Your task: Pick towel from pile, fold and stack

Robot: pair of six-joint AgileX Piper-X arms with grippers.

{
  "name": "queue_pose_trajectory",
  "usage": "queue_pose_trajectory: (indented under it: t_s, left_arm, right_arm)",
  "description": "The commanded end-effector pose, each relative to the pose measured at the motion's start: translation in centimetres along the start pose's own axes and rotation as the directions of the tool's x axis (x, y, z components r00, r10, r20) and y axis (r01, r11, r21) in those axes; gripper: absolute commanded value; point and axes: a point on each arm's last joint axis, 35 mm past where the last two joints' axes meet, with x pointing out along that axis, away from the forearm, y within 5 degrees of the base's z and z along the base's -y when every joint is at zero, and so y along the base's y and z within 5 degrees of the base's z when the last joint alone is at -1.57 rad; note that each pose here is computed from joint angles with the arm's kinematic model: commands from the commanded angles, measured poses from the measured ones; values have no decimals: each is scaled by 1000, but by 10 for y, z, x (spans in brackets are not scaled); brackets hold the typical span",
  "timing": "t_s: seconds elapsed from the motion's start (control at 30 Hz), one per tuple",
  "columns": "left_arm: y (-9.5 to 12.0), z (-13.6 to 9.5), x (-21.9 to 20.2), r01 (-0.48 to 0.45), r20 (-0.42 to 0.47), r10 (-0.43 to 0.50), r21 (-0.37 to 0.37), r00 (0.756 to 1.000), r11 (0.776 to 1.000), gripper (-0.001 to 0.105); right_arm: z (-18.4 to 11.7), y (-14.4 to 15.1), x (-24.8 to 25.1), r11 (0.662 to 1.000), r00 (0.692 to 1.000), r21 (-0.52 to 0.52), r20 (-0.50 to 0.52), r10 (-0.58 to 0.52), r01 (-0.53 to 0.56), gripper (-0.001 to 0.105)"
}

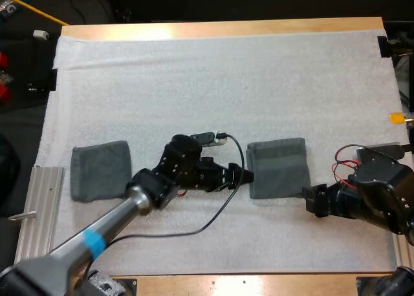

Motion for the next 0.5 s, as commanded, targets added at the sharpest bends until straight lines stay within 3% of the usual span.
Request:
queue_pose_trajectory:
  t_s: [0.0,0.47]
  left_arm:
    - [-2,5,5,8,16,-8,-7,1000,1000,72]
    - [15,32,55,-70,-65,65,-77,996,995,72]
  right_arm:
    - [0,0,-1,1000,1000,-11,-5,2,-2,74]
    - [0,0,-1,1000,1000,-11,-4,0,0,74]
